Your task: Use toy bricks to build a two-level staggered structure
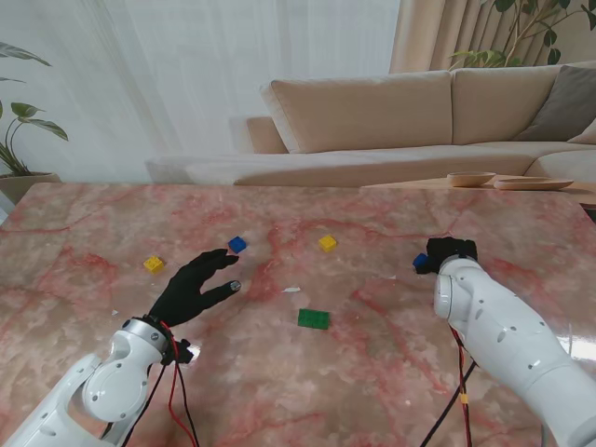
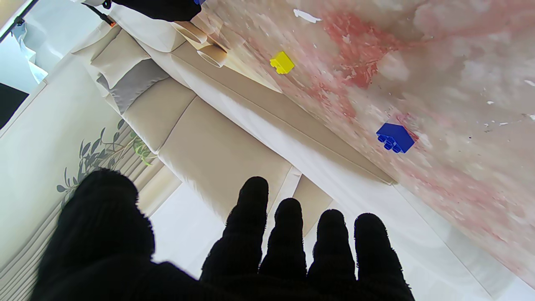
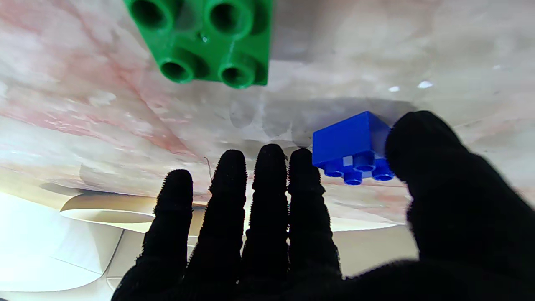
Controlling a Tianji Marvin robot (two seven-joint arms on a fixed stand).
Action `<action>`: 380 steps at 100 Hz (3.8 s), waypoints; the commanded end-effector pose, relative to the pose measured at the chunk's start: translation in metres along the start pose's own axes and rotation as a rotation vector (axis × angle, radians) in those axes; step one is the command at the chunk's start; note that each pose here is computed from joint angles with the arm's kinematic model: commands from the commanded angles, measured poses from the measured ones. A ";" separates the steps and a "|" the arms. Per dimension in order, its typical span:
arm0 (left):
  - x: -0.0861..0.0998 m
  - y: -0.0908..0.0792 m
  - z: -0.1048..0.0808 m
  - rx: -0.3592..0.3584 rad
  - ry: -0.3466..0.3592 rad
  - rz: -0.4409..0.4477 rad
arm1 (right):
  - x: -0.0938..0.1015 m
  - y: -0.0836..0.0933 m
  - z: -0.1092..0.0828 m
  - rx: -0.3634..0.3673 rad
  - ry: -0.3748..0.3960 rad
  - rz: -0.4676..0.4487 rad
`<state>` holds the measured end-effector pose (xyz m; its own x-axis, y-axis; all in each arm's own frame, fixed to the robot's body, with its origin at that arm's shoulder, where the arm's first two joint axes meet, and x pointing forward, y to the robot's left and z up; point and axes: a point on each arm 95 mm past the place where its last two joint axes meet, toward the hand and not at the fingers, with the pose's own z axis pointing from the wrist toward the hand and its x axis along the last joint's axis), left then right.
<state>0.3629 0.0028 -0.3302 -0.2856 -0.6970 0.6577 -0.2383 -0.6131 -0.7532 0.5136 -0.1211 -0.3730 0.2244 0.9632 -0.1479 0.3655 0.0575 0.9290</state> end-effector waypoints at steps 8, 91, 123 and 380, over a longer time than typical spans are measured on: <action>0.000 0.003 -0.001 -0.007 0.000 0.001 | 0.000 -0.013 -0.002 0.039 0.007 -0.004; 0.001 0.004 -0.003 -0.003 0.009 -0.009 | 0.028 -0.016 -0.059 -0.126 0.182 0.042; 0.003 0.006 -0.003 0.004 0.024 -0.012 | 0.054 -0.032 -0.100 -0.146 0.299 0.144; 0.012 0.002 -0.009 -0.018 0.052 0.018 | 0.113 -0.079 -0.159 -0.167 0.580 0.017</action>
<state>0.3530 -0.0038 -0.3221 -0.3407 -0.6846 0.6444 -0.2429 -0.5981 -0.7637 0.3716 0.0266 -0.4018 -0.3191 0.9471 0.0333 0.1769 0.0250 0.9839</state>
